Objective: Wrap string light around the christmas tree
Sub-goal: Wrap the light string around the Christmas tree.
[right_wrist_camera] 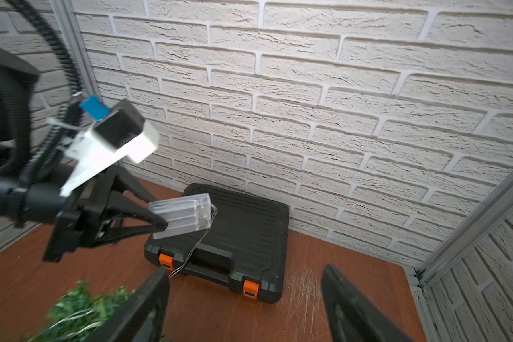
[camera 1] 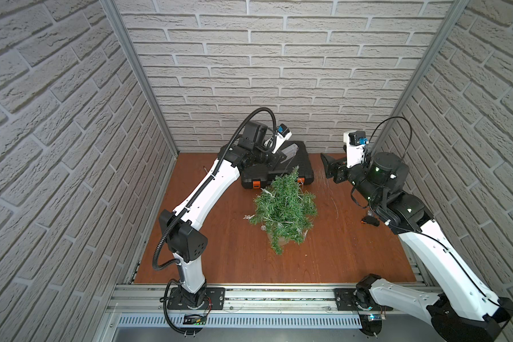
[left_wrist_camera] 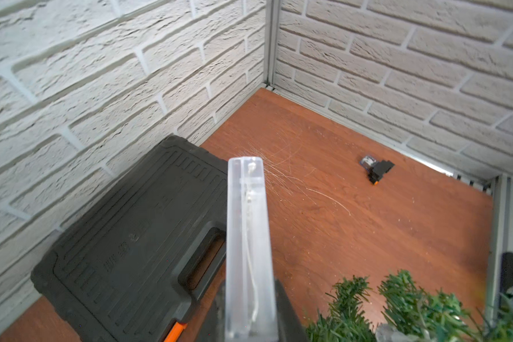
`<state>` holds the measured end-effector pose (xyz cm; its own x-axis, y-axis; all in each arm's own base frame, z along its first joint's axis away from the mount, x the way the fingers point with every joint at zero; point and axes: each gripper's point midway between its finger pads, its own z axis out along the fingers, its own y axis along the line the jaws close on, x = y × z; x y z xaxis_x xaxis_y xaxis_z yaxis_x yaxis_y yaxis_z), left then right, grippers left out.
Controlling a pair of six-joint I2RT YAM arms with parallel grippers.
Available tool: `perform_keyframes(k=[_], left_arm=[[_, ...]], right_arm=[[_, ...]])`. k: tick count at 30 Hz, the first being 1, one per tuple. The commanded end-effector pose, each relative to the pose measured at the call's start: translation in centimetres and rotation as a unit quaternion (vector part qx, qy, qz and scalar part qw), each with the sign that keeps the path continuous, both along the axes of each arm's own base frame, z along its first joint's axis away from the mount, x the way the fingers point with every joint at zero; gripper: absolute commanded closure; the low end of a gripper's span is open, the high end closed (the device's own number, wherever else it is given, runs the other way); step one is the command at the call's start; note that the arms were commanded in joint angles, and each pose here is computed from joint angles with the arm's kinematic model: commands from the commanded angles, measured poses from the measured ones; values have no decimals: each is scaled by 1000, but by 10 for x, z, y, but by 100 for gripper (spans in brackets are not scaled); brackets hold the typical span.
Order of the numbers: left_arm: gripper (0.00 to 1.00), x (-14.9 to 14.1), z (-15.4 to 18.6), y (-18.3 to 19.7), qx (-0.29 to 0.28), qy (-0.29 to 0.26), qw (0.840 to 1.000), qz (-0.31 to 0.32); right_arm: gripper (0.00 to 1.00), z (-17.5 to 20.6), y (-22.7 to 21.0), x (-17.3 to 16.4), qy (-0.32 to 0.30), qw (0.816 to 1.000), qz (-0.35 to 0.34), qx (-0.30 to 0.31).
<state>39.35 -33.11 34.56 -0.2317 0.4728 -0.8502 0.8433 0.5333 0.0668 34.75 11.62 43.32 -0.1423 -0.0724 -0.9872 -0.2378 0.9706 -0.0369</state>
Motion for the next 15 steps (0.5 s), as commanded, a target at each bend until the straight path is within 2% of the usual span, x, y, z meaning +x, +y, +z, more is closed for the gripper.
perform_keyframes(k=[1,3,6,10,13,15], left_arm=[[100,12,0,-3,45,-77,995,-41],[100,12,-2,-7,57,-98,992,-61],[100,8,-6,-12,66,-133,984,-101],[100,9,-3,-12,63,-165,977,-118],[100,7,-5,-11,83,-187,968,-147],[100,3,-8,-9,106,-212,958,-165]], right_arm=[[18,-7,2,32,-28,999,39,26],[18,-17,1,49,-51,997,59,16],[17,-41,17,63,-75,989,121,-47],[17,-65,39,64,-47,971,200,-120],[18,-79,60,49,-42,939,293,-178],[18,-83,66,44,-57,924,319,-203]])
